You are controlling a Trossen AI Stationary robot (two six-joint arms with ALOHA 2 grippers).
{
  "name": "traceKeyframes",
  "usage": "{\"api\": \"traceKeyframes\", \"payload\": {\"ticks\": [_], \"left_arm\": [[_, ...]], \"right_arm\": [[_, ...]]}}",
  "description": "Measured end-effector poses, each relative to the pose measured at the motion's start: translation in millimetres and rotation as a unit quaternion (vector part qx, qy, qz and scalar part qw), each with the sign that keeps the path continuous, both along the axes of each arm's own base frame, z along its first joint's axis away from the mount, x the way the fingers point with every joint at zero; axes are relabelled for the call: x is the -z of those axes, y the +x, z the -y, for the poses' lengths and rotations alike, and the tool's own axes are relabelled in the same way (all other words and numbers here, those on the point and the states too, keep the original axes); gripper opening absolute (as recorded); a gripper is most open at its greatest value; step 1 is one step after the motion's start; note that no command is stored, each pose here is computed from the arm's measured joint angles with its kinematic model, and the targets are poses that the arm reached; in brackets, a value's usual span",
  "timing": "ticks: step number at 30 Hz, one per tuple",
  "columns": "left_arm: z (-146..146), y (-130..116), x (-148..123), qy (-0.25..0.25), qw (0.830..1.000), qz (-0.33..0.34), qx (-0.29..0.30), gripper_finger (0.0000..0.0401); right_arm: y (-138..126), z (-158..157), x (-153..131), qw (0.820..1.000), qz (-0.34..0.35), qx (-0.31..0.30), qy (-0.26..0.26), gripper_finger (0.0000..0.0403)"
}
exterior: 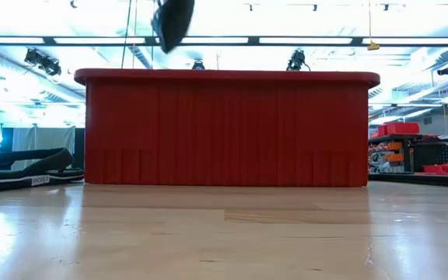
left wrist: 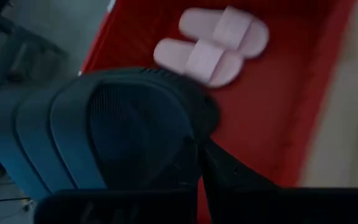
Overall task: Pick and place slides into bin
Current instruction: Put the left black slide into the red bin
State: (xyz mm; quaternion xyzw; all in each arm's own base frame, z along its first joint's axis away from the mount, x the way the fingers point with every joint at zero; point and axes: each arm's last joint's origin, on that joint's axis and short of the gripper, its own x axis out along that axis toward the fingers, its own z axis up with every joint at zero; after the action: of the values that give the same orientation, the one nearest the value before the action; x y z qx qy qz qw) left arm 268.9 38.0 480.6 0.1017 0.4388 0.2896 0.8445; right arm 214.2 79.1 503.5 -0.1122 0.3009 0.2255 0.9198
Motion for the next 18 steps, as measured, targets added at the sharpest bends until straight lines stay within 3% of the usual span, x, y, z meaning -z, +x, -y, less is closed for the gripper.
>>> {"api": "traceKeyframes", "payload": {"ticks": [6,11,18], "left_arm": [[-91,3,36,-0.067,0.996,-0.064,-0.006,0.0009],[-143,0,91,-0.106,0.987,-0.119,-0.009,0.0008],[-161,6,190,-0.113,0.97,-0.206,0.06,0.0008]], "right_arm": [[6,20,0,0.982,0.012,0.187,-0.022,0.0113],[8,31,0,0.977,0.016,0.209,-0.037,0.0113],[14,47,-3,0.969,0.031,0.245,-0.03,0.0113]]}}
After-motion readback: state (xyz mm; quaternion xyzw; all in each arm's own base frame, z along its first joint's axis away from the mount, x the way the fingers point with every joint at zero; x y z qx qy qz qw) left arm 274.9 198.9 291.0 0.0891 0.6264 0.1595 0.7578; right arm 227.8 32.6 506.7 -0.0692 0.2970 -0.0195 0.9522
